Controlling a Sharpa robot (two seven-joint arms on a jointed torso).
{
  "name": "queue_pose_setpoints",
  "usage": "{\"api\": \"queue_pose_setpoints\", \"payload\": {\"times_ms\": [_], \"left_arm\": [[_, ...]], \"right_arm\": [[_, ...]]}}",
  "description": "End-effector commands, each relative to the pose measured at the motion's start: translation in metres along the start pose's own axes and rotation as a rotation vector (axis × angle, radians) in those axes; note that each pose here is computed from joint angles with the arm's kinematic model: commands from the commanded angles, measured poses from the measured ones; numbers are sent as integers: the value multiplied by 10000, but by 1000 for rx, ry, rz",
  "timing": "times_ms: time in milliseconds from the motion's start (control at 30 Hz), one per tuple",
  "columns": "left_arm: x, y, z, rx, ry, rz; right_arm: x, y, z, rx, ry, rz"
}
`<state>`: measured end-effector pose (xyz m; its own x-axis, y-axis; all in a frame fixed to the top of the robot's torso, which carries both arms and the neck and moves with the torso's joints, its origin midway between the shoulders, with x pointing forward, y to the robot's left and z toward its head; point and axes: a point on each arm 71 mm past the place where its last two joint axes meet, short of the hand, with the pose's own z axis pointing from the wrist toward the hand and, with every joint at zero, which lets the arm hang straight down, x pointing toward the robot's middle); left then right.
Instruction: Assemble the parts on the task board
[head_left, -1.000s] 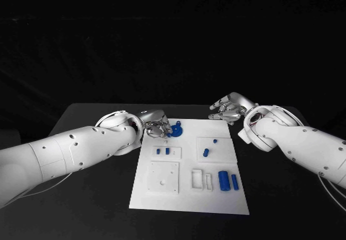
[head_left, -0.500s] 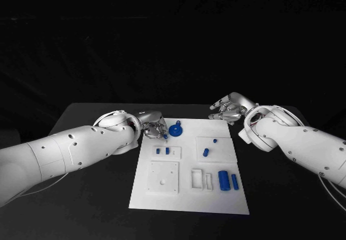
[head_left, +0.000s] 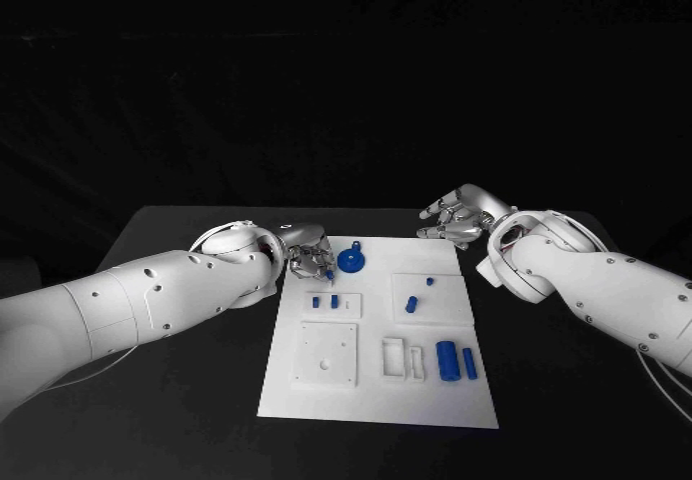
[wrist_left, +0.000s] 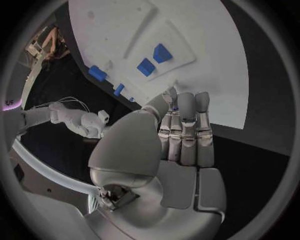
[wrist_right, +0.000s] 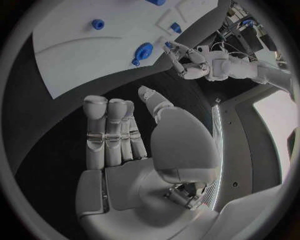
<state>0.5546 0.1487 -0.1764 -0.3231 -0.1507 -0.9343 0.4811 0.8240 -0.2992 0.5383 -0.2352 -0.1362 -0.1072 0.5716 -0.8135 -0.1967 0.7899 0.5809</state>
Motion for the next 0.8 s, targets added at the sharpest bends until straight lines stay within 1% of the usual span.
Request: {"api": "queue_pose_setpoints", "payload": {"times_ms": [33, 567, 800], "left_arm": [[21, -5, 8, -4, 22, 13], [55, -19, 15, -4, 55, 14], [64, -26, 21, -4, 60, 14]], "right_arm": [[2, 10, -1, -9, 2, -1], [6, 11, 2, -9, 3, -1], [8, 12, 4, -9, 3, -1]]}}
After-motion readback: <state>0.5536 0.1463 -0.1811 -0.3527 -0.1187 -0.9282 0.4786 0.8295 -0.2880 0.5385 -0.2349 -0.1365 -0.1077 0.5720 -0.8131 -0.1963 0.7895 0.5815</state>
